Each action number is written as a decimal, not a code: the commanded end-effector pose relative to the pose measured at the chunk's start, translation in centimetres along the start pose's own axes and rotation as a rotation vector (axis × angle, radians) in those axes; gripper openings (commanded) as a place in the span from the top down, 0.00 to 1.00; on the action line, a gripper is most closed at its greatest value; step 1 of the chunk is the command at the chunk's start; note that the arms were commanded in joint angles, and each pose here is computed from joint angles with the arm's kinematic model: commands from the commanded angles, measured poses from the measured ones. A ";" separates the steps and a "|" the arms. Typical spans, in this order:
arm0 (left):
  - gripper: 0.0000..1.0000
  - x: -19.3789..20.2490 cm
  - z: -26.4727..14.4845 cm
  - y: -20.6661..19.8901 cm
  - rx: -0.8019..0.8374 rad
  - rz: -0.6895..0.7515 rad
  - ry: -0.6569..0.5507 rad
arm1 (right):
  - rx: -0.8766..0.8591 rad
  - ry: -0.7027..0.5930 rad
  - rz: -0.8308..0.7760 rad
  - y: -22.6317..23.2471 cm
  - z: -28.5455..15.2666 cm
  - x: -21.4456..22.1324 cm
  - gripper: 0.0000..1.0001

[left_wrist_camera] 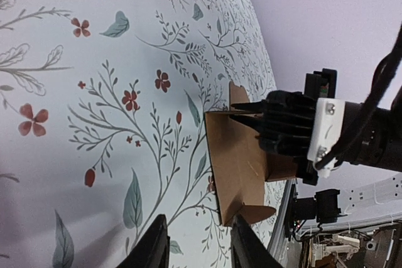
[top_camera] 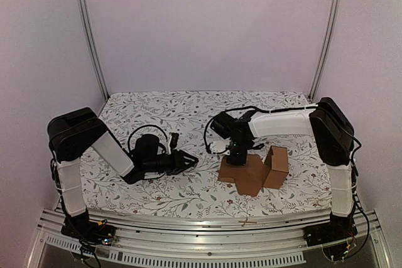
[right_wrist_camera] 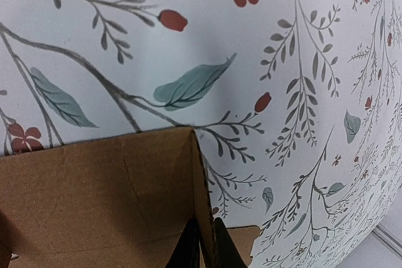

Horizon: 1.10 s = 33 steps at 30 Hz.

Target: Fold the paper box

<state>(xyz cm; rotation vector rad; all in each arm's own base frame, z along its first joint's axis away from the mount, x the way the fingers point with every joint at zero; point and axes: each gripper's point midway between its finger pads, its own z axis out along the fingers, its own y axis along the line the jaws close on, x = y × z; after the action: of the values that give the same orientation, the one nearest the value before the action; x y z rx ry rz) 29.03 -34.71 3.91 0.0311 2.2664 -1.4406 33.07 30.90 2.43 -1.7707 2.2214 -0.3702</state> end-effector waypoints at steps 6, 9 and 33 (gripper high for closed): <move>0.68 -0.7 -0.6 -0.5 0.028 -0.004 -0.084 | 0.121 0.006 -0.074 1.0 0.6 1.0 0.88; 0.68 -0.8 -0.8 -0.4 0.022 0.000 -0.087 | 0.138 0.015 -0.104 1.6 0.4 1.4 0.83; 0.94 3.6 3.9 -5.6 0.134 0.056 0.050 | -0.144 -0.131 0.159 0.2 -3.7 0.9 0.60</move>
<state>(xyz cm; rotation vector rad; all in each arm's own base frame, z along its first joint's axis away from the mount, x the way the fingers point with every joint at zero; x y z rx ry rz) 27.46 -38.84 6.23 0.0990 2.1685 -1.5162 32.22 29.84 5.15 -1.6454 2.2433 -0.2228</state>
